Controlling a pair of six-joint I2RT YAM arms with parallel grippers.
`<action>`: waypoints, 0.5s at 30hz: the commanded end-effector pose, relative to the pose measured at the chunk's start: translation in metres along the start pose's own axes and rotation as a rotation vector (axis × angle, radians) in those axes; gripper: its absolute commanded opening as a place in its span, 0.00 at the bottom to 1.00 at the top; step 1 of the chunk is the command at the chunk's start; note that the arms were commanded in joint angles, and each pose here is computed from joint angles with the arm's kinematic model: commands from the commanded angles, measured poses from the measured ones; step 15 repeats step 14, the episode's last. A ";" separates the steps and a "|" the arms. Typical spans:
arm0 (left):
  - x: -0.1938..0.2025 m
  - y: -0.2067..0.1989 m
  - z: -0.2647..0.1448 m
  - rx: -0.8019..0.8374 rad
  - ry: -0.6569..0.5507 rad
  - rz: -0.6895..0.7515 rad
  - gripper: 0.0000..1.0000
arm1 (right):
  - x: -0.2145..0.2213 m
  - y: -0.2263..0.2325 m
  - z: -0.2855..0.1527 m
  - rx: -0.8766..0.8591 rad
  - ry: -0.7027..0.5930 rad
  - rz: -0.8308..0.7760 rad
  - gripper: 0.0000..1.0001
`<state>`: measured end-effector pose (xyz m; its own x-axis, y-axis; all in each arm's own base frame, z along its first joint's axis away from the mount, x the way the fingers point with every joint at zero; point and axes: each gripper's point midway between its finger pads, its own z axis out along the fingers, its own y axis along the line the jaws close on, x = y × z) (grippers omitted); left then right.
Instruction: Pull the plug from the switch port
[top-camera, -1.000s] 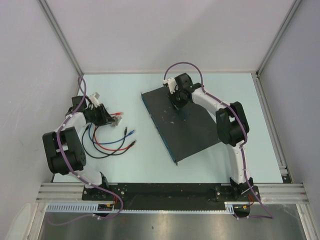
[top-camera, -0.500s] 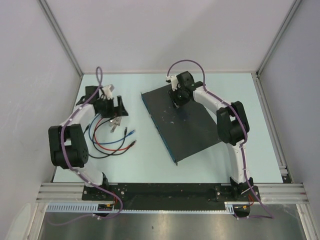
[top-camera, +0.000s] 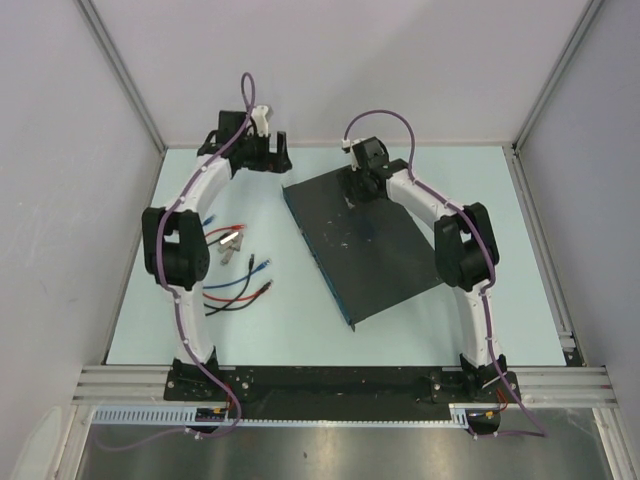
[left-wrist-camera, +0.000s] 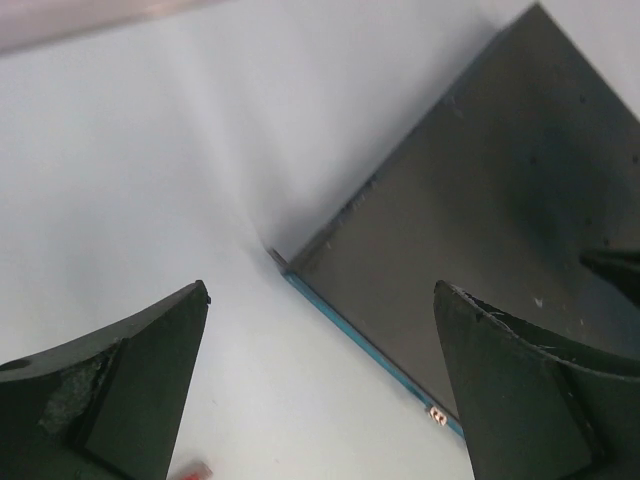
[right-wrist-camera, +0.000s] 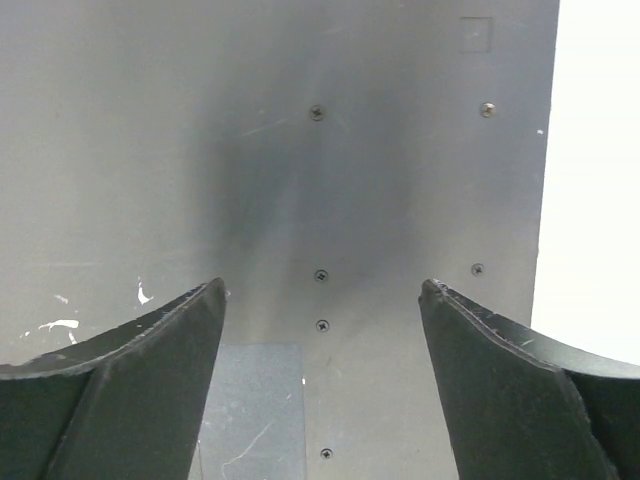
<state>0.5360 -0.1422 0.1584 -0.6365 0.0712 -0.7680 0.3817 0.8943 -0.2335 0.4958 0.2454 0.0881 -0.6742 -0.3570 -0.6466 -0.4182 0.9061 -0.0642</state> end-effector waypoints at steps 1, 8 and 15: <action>-0.072 0.007 -0.020 -0.052 -0.164 0.071 1.00 | -0.052 -0.015 -0.044 0.087 -0.159 0.039 0.88; -0.105 0.029 -0.047 -0.149 -0.235 0.110 1.00 | -0.070 -0.040 -0.058 0.191 -0.215 0.025 1.00; -0.070 0.021 -0.049 -0.155 -0.156 0.120 1.00 | -0.059 -0.041 -0.055 0.186 -0.189 0.024 1.00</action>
